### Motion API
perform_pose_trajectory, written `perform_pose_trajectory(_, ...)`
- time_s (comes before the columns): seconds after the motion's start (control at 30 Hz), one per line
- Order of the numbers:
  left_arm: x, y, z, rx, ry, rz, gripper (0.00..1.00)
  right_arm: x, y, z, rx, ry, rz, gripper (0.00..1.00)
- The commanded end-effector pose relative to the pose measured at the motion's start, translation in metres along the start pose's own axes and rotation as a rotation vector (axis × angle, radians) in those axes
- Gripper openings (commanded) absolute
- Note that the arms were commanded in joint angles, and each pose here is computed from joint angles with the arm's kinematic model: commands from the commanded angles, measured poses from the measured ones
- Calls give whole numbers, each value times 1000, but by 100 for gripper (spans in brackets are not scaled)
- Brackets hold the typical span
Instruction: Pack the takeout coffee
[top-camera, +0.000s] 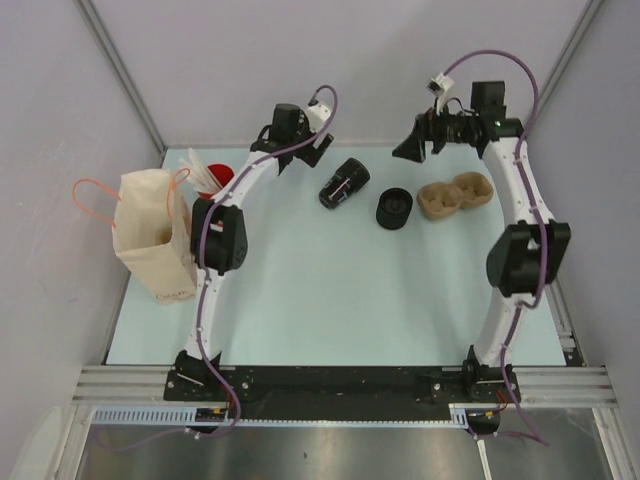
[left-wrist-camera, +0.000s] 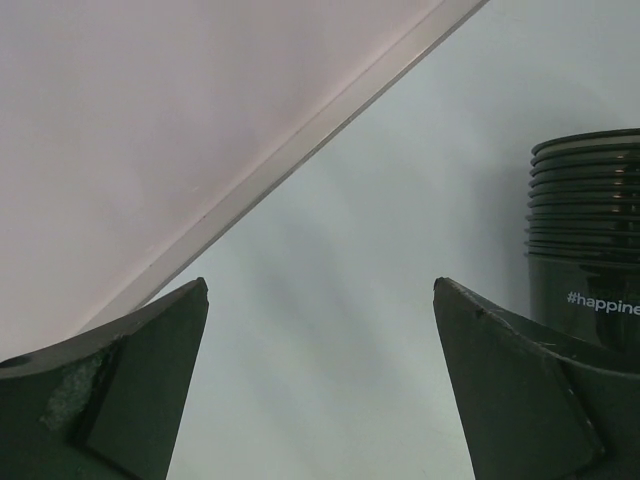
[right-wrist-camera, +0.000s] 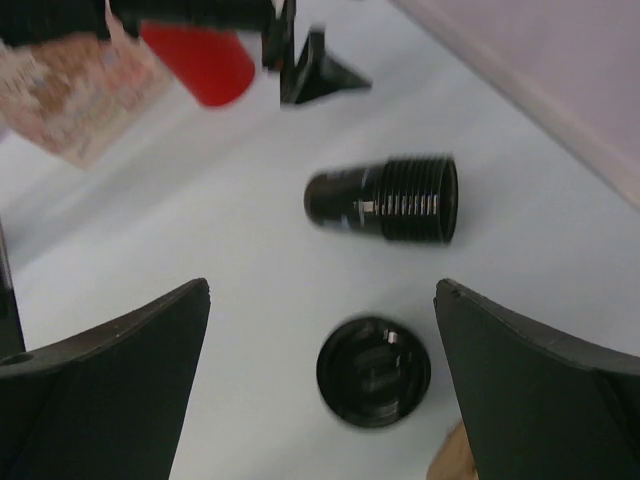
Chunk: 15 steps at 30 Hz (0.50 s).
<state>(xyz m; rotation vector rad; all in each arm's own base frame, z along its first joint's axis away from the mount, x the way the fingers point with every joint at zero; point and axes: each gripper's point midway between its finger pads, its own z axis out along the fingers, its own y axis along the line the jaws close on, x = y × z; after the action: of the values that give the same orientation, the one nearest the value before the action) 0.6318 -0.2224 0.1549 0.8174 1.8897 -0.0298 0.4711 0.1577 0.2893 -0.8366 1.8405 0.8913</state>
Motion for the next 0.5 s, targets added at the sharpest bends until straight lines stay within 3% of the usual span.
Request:
perform_pose_trajectory(0.0,-16,-18,-26,93,-11,-31,100,-21,-10,32,-176,-47,119,100)
perform_pose_trajectory(0.1,-7,-30,-36,141,12,-40,99,-21,-24,50,-177,-67,85,100)
perform_pose_trajectory(0.27,11,-57,-54,232,48,-36,99,0,-62,84,-206,-95,170,100)
perform_pose_trajectory(0.47,3,-68,-69,259,25,-45,99,21,-90,120,-176,-110,192,98)
